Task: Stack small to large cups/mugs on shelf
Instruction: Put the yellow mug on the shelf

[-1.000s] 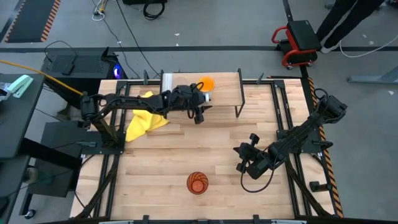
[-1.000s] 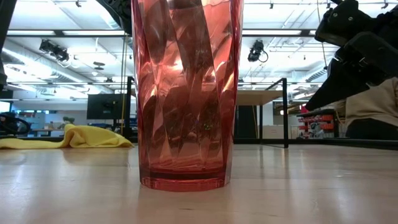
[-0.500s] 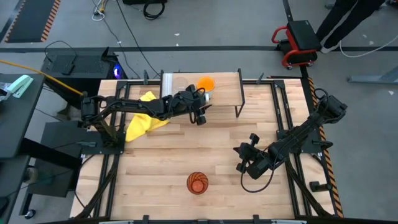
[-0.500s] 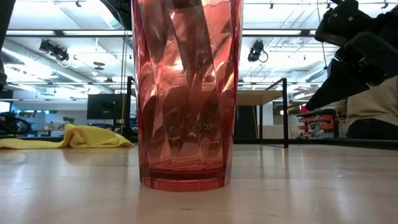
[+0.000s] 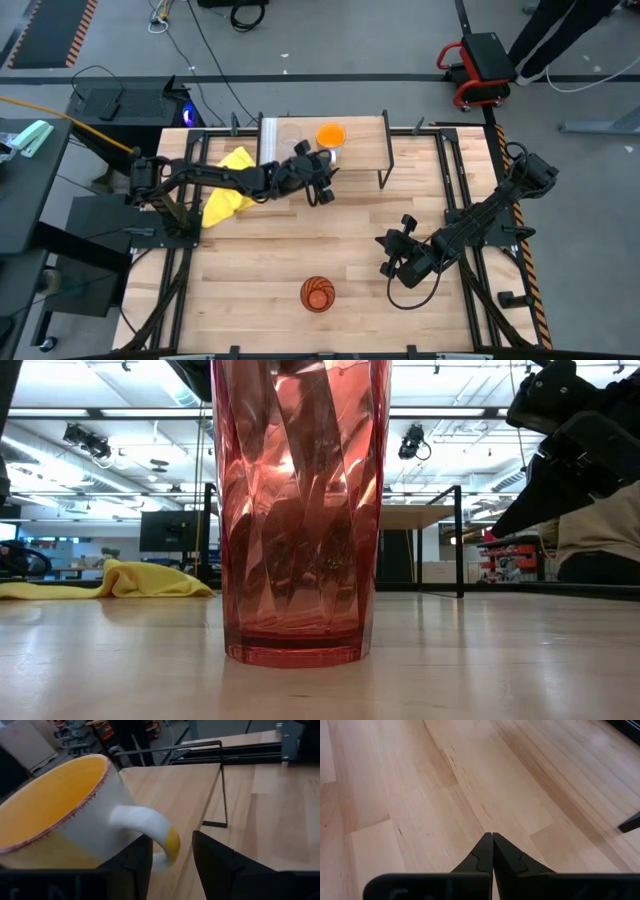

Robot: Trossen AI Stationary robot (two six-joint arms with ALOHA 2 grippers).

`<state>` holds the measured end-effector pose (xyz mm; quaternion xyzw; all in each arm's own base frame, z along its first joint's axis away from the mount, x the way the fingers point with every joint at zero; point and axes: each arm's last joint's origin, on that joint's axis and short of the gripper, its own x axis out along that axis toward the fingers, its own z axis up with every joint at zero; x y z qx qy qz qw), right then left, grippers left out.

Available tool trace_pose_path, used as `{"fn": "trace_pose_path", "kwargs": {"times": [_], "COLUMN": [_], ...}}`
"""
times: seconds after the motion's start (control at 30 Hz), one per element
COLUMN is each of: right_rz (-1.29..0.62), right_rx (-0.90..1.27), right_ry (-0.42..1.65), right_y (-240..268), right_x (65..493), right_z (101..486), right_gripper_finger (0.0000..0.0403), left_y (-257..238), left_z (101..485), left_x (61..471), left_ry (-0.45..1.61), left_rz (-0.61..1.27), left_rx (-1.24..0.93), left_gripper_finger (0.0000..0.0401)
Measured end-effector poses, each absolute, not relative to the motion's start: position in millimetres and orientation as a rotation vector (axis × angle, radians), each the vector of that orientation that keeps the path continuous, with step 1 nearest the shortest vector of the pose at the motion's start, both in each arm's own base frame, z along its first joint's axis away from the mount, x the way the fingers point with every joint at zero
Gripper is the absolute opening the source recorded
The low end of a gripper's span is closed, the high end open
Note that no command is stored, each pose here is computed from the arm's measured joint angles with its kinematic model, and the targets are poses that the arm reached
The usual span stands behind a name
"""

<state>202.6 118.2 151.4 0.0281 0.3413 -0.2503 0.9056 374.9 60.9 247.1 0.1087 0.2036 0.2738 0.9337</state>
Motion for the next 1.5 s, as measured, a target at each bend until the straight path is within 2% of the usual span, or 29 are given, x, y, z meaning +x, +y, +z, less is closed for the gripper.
{"fn": "trace_pose_path", "kwargs": {"times": [0.23,0.5,1.03,1.5], "right_rz": [-0.517,-0.517,-0.517,-0.515], "right_rx": [0.058,0.058,0.058,0.052], "right_ry": [0.705,0.705,0.705,0.706], "right_y": [118.2,118.2,118.2,118.2], "right_x": [202.7,202.7,202.7,202.7], "right_z": [151.4,151.4,151.4,151.4], "right_gripper_finger": [0.0009,0.0009,0.0009,0.0009], "left_y": [53.5,44.8,20.2,-23.4], "left_z": [247.5,248.1,248.7,249.0], "left_x": [375.4,374.6,375.1,369.6], "left_ry": [0.401,0.396,0.386,0.411], "left_rz": [0.597,0.702,0.728,0.819], "left_rx": [0.187,0.198,0.224,0.363], "left_gripper_finger": [0.0152,0.014,0.0135,0.0142]}}
